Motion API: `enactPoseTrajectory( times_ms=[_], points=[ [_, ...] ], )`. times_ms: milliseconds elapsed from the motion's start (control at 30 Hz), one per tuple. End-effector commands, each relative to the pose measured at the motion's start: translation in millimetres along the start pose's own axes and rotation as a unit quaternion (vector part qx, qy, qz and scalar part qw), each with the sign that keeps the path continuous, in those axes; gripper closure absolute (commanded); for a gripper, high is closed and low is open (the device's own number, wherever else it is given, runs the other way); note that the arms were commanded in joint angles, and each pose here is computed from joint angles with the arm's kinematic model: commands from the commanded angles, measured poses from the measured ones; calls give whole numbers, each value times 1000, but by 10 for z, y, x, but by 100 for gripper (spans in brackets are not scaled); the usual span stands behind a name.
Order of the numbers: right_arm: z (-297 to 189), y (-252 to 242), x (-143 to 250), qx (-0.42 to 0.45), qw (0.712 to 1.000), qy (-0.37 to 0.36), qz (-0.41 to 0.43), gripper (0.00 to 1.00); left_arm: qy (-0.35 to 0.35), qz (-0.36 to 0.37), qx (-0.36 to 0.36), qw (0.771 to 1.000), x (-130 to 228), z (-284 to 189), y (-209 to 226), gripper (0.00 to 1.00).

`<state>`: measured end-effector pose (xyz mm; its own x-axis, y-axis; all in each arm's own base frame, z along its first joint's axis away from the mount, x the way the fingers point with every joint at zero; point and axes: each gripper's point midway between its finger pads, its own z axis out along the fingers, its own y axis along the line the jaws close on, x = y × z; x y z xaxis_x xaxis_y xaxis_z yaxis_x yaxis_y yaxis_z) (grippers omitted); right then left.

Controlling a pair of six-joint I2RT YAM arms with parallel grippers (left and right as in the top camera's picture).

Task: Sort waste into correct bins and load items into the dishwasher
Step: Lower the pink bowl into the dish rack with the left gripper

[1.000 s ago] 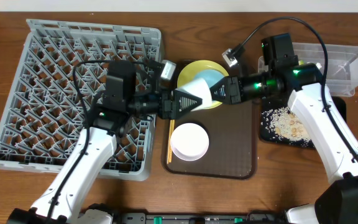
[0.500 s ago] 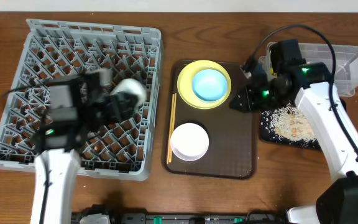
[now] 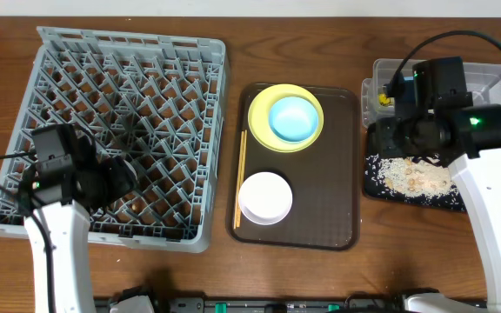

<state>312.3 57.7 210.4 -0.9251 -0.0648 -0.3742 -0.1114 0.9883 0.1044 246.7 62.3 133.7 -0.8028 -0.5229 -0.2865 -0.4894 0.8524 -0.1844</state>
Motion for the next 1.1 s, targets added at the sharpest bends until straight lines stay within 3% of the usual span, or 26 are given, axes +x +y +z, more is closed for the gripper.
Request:
enactPoseTrajectory(
  times_ms=[0, 233, 333, 367, 500, 600, 667, 800, 967, 1067],
  points=[
    [-51, -86, -29, 19, 1000, -6, 13, 67, 28, 1, -21, 999, 2, 131, 75, 79],
    [-49, -87, -20, 19, 1000, -5, 13, 66, 79, -4, -31, 996, 78, 361, 115, 78],
    [-49, -82, -10, 17, 1000, -3, 13, 66, 94, -6, -35, 995, 105, 428, 130, 47],
    [-49, -82, -8, 17, 1000, -2, 13, 66, 98, -6, -36, 995, 114, 446, 134, 42],
    [-49, -82, 0, 18, 1000, 0, 13, 66, 106, -7, -37, 994, 134, 471, 141, 27],
    [-49, -82, 1, 18, 1000, 0, 13, 66, 100, -7, -35, 994, 119, 447, 130, 25],
    [-49, -83, 8, 18, 1000, 1, 14, 66, 99, -8, -20, 995, 120, 425, 78, 25],
    [-49, -83, 17, 18, 1000, 3, 14, 66, 120, -14, 20, 993, 221, 379, -57, 40],
    [-47, -84, 17, 18, 1000, 3, 14, 66, 142, -18, 19, 989, 328, 351, -51, 68],
    [-49, -83, 20, 18, 1000, 4, 14, 66, 147, -19, 18, 989, 353, 344, -48, 75]
  ],
)
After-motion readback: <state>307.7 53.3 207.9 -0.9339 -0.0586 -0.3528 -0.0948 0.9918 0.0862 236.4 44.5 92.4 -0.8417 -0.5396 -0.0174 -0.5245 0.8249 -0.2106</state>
